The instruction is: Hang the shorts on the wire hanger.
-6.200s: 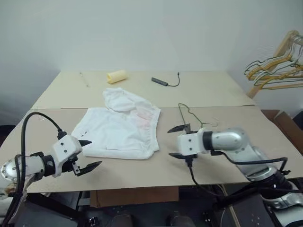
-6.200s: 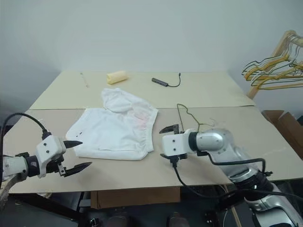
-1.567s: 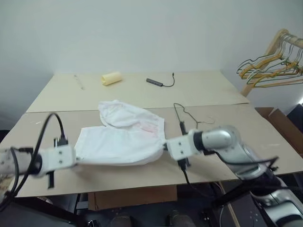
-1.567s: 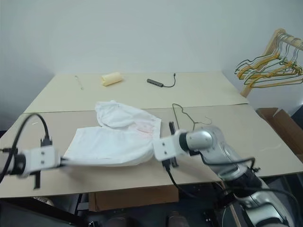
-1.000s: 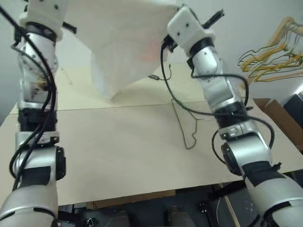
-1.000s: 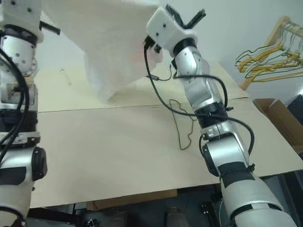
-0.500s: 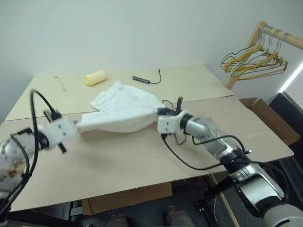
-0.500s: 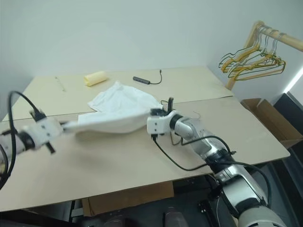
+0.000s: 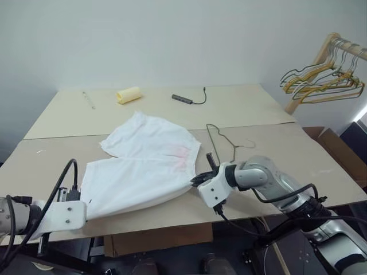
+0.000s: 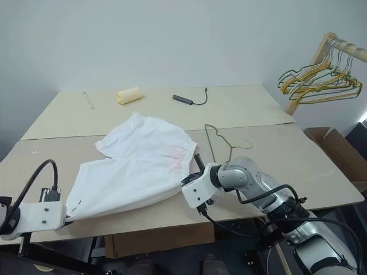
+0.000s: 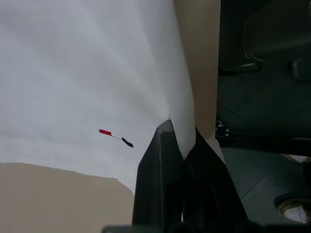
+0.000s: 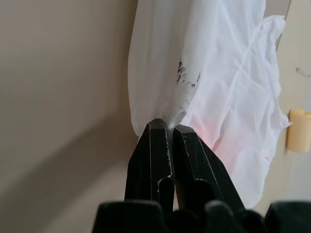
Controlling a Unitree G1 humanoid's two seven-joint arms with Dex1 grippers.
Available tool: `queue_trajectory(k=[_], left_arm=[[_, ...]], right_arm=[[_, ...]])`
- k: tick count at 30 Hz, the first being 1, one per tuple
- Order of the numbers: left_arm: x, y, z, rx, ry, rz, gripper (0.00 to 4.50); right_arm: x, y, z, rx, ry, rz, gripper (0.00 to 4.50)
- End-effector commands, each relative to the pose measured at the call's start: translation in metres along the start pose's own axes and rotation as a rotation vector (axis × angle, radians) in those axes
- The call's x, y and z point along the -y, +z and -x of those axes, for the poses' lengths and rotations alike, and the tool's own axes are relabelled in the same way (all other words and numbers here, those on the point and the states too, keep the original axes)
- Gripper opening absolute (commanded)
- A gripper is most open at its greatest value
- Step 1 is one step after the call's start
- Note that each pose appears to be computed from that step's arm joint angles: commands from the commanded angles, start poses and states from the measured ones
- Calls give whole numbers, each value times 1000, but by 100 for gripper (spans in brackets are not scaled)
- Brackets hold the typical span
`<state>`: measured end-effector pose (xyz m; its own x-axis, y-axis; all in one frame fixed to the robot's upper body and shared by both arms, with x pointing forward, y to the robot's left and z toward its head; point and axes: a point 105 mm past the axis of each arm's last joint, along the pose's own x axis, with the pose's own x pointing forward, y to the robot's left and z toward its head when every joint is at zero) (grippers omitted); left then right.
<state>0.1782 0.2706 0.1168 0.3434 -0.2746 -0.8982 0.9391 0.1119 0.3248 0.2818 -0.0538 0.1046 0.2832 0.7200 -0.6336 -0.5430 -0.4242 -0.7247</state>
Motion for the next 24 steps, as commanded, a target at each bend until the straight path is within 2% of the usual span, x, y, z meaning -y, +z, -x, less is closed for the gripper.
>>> queue_trajectory(k=[1,3,6,9,14,16,18,20,24], left_arm=[[-5,5,2,20,14,33,1],[-8,9,-1,50,25,47,0],[-12,7,1,41,14,15,62],[-16,15,9,99,4,25,157],[-28,43,29,277,-1,26,334],[-36,48,33,326,23,29,390],[-53,59,34,406,124,31,448],[-68,74,35,497,214,30,448],[-87,101,32,647,306,28,448]], right_arm=[[4,-15,10,-79,-27,-57,0],[4,-14,10,-81,-32,-69,61],[4,-9,15,-63,-16,-79,150],[2,-6,24,-47,6,-112,259],[27,1,53,40,-98,-272,445],[43,-7,64,39,-194,-359,450],[72,-35,71,-32,-411,-540,450],[81,-57,71,-65,-523,-689,450],[72,-89,54,-152,-579,-969,450]])
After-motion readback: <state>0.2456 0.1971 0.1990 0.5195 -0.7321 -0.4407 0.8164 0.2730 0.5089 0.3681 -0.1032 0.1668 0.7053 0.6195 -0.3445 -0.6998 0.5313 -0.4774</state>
